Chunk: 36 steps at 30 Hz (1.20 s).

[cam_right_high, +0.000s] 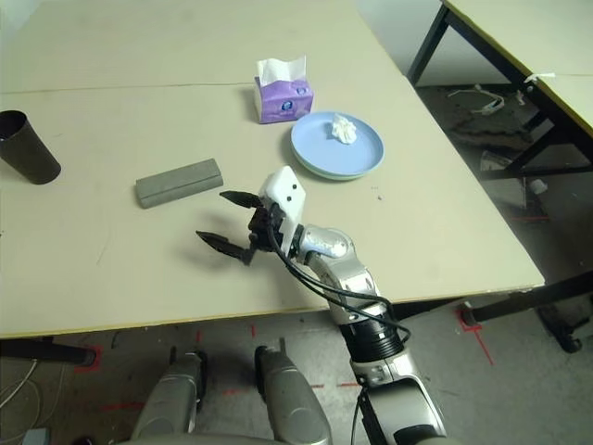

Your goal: Organize and tidy the items on the table.

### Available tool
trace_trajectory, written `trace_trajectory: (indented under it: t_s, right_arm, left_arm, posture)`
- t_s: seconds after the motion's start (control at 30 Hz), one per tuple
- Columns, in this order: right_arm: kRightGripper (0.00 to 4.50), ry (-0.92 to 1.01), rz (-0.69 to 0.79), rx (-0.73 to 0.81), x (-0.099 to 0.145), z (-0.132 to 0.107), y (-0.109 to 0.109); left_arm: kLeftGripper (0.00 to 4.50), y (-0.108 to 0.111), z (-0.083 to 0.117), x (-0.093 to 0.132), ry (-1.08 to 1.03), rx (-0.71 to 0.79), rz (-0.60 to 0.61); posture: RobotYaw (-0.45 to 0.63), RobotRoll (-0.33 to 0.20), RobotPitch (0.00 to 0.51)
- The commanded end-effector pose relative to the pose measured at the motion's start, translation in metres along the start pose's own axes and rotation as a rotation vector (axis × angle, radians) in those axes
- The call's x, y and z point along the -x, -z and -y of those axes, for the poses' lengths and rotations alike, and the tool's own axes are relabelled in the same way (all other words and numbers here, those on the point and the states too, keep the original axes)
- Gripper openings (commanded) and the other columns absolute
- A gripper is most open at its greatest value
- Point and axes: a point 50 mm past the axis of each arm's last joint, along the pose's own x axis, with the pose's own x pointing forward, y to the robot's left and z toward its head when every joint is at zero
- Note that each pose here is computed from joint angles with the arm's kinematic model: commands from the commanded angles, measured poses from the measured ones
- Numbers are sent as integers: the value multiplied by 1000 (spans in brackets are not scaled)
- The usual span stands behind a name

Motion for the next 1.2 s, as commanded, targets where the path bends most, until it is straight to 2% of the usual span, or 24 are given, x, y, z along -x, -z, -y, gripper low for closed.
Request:
trace_trajectory:
  t_s: [0.03,0.33,0.53,0.67,0.87,1.2]
  right_arm:
    - [4500,3,-5,14,2,-4,-1]
    - [4500,10,-9,17,6,-4,-3]
    - [4500,10,-5,22,5,-2,-6]
    - [4500,7,0,21,4,-3,-7]
    - [4500,-7,14,23,1,-3,-12]
    - [4500,-9,26,29,-1,-1,-16]
  left_arm:
    - [309,4,3,-4,21,-19,-22]
    - [309,16,19,-9,50,7,-56]
    - [309,25,17,-2,36,2,-92]
    - [309,23,9,0,1,19,-75]
    - [309,22,9,1,6,-2,-72]
    - [3667,21,11,3,11,6,-30]
  posture:
    - [-168,0,236]
    - [-184,0,243]
    - [-184,0,243]
    - [-185,0,244]
    - [-177,0,245]
    - [-180,0,244]
